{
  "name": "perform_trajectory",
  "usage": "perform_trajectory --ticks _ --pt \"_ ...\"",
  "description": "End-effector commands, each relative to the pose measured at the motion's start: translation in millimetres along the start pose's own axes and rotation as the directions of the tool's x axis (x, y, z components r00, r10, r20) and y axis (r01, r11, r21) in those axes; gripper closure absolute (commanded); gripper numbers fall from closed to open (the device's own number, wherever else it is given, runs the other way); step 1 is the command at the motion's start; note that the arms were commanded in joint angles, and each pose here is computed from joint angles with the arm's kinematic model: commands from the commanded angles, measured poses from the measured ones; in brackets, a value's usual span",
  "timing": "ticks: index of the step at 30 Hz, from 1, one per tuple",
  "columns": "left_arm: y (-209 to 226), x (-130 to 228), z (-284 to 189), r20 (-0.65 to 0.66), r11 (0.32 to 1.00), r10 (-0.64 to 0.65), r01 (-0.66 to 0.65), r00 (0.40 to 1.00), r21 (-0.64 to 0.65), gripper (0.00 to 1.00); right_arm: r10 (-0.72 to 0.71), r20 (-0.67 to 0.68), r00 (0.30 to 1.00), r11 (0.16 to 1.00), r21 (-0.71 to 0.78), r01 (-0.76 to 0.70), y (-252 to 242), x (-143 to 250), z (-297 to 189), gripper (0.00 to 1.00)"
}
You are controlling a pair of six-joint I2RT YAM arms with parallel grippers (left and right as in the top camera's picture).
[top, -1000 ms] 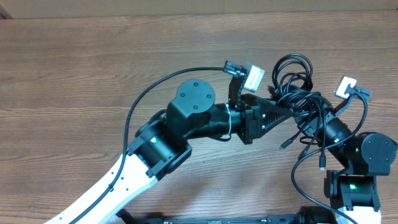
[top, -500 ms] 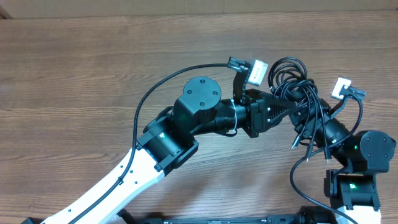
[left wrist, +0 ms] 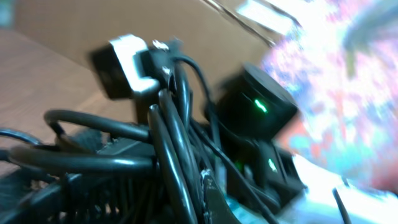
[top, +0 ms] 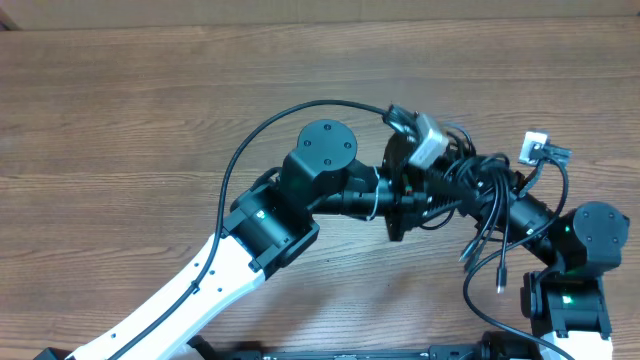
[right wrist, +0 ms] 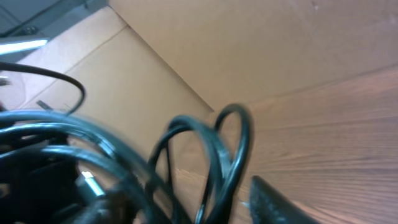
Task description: Untangle cables
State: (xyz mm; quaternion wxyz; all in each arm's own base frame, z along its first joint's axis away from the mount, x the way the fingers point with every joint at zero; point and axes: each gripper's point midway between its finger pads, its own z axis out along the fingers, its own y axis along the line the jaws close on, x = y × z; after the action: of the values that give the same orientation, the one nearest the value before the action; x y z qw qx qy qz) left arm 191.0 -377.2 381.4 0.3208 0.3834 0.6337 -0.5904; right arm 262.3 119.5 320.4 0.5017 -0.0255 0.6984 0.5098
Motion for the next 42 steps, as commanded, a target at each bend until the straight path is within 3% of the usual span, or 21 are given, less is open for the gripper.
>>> perform_trajectory --ticks 1,6,9,16,19,23,27,30,34,38,42 --pt "-7 16 -14 -0.086 0.986 0.115 -0.104 0.990 0.131 0.96 -0.098 -0.001 0.995 0.995 0.007 0.098 4 -1 -1 0.27" --pt "24 25 -47 -0.131 0.995 0.057 -0.045 0.990 0.093 0.96 -0.115 -0.005 0.993 0.991 0.063 0.115 -9 2 -1 0.09" --pt "34 19 -69 -0.100 0.986 0.137 -0.126 0.985 0.114 0.96 -0.155 -0.035 0.987 0.984 0.079 0.157 -15 9 -2 0.00" --pt "44 10 -92 -0.042 0.940 0.327 -0.320 0.944 0.121 0.96 -0.181 -0.092 0.979 0.982 0.033 0.184 -11 22 -2 0.00" --pt "46 15 -94 -0.047 0.925 0.368 -0.360 0.929 0.120 0.96 -0.232 -0.131 0.964 0.970 -0.107 0.219 13 31 -4 0.00" --pt "56 27 -94 -0.099 0.951 0.306 -0.300 0.947 0.072 0.96 -0.391 -0.109 0.914 0.882 -0.327 0.339 57 34 -13 0.11" --pt "54 36 -93 -0.124 0.967 0.252 -0.244 0.960 0.079 0.96 -0.439 -0.073 0.895 0.853 -0.346 0.390 68 32 -18 0.14" --pt "44 42 -86 -0.138 0.967 0.242 -0.227 0.961 0.116 0.96 -0.452 -0.063 0.890 0.844 -0.353 0.404 71 31 -19 0.23" --pt "27 49 -71 -0.153 0.955 0.266 -0.238 0.952 0.178 0.96 -0.462 -0.059 0.885 0.839 -0.353 0.415 70 31 -19 0.28" --pt "37 52 -67 -0.181 0.962 0.265 -0.247 0.947 0.119 0.96 -0.457 -0.053 0.888 0.846 -0.336 0.415 68 28 -18 0.58" --pt "43 52 -66 -0.191 0.965 0.261 -0.249 0.946 0.085 0.96 -0.457 -0.052 0.888 0.846 -0.335 0.416 68 28 -18 0.76"
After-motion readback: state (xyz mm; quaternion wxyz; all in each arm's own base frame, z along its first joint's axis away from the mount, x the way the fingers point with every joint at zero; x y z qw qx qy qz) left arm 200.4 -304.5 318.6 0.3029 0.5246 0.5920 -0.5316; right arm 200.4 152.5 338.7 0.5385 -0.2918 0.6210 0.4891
